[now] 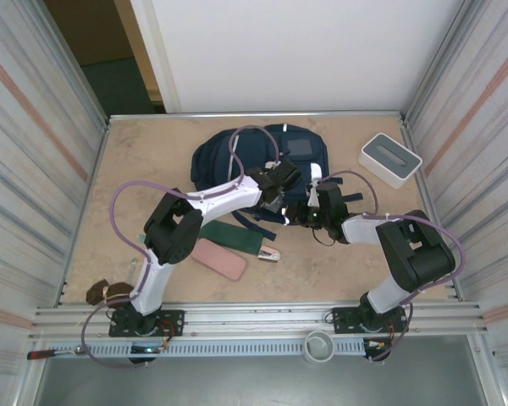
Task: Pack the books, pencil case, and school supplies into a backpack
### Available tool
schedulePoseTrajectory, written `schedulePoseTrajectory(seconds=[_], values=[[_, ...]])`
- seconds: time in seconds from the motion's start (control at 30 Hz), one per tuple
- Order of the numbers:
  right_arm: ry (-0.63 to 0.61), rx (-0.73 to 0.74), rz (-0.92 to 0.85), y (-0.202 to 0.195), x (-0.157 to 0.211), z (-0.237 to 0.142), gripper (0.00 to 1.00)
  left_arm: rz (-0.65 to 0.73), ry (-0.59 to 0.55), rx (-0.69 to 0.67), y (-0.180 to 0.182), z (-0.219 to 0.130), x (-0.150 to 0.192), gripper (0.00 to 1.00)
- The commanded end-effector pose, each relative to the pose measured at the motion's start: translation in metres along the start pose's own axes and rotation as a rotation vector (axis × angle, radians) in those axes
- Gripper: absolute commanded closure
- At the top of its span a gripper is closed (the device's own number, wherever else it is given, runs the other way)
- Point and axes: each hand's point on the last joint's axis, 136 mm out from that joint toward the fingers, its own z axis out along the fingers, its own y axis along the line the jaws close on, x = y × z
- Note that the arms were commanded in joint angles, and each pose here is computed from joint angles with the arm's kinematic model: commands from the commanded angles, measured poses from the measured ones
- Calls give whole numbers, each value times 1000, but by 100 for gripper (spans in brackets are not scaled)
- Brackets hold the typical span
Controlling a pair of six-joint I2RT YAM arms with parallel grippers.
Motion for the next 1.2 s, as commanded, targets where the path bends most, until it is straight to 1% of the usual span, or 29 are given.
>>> schedulePoseTrajectory(seconds=[0.0,0.17,0.23,0.4,0.73,0.93,1.07,1.17], values=[[50,71,28,-23,17,-3,84,-30,-5,-65,25,-1,-3,87],[49,77,32,-25,17,-3,84,-35,-16,-52,24,-3,-4,93],[49,82,35,-27,18,-3,84,-47,-48,-44,28,-15,-11,96],[46,85,38,-29,17,-3,84,-55,-73,-14,27,-26,-16,100],[48,87,52,-33,16,-2,83,-98,-112,50,31,-37,-16,100],[47,92,62,-36,16,-2,82,-137,-146,61,43,-42,-17,100],[47,92,67,-37,16,-2,82,-159,-165,92,45,-43,-17,100],[46,92,69,-37,15,-3,82,-175,-171,90,48,-43,-15,100]])
